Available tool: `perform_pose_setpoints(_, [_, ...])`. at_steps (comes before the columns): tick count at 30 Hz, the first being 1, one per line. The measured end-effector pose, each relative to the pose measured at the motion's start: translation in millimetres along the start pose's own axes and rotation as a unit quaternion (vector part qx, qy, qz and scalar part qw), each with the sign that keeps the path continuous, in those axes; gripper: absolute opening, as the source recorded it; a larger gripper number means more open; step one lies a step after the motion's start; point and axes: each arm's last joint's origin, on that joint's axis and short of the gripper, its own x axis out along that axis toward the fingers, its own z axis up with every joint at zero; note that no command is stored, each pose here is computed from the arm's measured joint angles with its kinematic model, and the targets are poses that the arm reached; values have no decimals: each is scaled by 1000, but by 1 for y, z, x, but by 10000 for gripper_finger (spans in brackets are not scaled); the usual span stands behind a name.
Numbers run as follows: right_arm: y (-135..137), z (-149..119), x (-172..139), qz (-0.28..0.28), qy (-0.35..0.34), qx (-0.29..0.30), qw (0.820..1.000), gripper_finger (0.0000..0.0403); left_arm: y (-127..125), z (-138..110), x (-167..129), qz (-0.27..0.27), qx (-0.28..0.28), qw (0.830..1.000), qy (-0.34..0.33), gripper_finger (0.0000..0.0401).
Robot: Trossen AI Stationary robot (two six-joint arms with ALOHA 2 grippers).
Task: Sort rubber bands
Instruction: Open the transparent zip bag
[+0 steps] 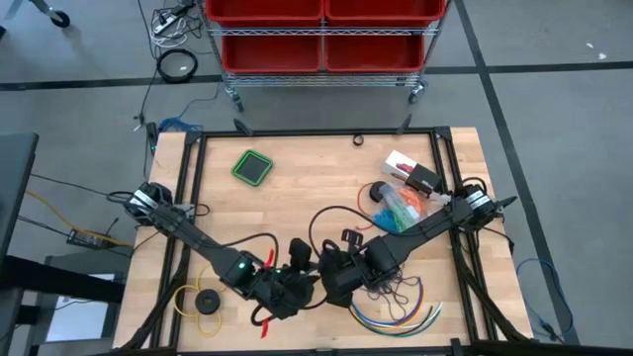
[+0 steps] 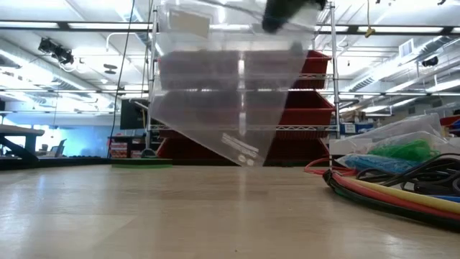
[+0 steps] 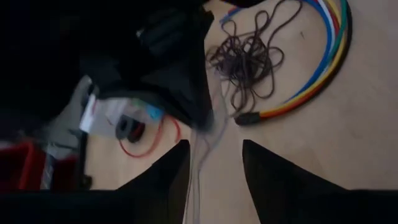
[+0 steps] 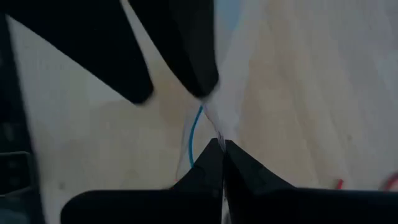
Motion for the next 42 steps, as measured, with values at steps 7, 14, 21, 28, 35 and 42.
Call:
perform_pose_setpoints(7, [1, 9, -16, 54, -37, 14, 998, 0, -1, 2, -1, 14, 24, 1000, -4, 135])
perform_pose_setpoints(14, [0, 12, -24, 72, -55, 24, 996, 0, -5, 5, -5, 21, 49, 998, -16, 102])
perform_pose_setpoints(21, [0, 15, -27, 83, -63, 31, 994, 0, -11, 7, -13, 77, 83, 994, -8, 47])
perform_pose_setpoints(28, [-2, 17, -26, 92, -55, 33, 994, 0, -13, 7, -15, 80, 97, 992, -8, 7])
perform_pose_setpoints(35, [-3, 17, -26, 86, -59, 24, 994, 0, -12, 8, -15, 87, 102, 991, -10, 3])
perform_pose_setpoints(42, [-3, 16, -26, 83, -58, 14, 995, 12, -14, 9, -17, 85, 103, 991, -14, 2])
